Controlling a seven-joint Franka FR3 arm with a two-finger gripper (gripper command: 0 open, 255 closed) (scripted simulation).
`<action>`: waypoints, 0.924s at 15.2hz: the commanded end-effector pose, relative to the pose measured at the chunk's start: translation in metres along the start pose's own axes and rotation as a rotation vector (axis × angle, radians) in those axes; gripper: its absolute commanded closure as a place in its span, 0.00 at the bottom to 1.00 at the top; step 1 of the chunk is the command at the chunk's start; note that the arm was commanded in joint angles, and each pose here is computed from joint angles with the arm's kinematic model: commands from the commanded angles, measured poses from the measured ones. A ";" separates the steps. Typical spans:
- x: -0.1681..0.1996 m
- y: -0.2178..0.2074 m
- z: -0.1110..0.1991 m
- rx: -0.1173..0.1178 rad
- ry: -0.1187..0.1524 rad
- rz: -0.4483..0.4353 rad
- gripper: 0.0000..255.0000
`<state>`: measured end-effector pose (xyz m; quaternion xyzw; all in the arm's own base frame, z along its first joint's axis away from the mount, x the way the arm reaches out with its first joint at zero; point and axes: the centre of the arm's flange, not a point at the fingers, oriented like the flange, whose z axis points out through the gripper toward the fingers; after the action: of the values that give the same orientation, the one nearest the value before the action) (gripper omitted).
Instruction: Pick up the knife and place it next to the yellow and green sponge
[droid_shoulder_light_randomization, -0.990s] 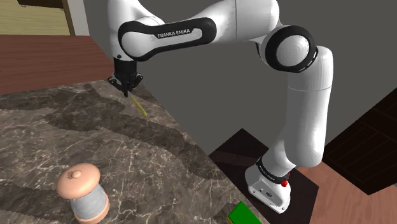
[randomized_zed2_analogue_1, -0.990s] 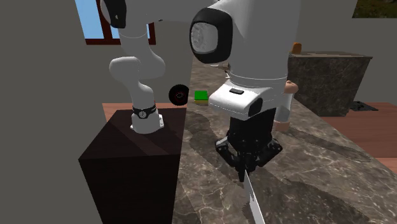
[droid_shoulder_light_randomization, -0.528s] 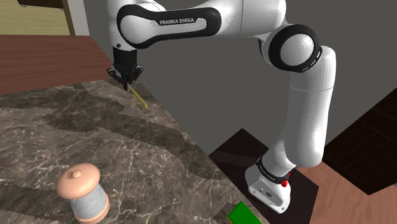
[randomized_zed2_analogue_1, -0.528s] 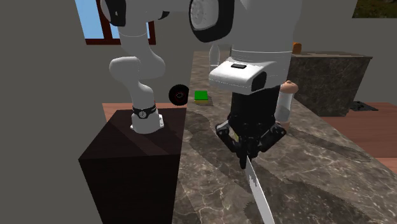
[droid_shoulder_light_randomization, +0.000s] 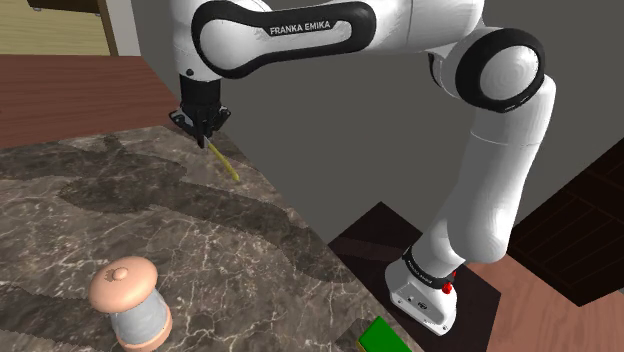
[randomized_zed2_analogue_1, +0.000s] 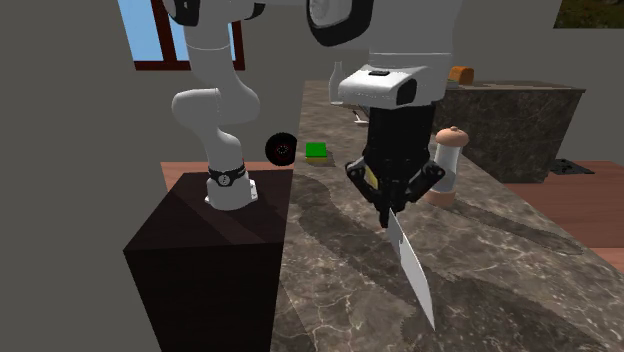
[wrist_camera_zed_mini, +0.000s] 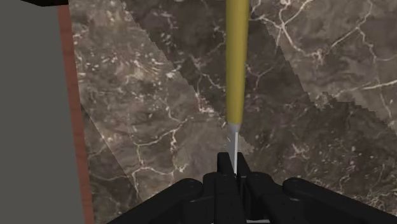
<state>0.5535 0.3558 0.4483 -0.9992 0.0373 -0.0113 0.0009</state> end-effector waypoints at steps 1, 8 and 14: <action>-0.024 -0.003 0.000 -0.001 0.000 0.001 1.00; -0.115 -0.020 -0.002 -0.001 0.000 0.001 1.00; -0.192 -0.036 -0.004 -0.001 0.000 0.001 1.00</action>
<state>0.3780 0.4057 0.4479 -0.9993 0.0370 -0.0112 0.0009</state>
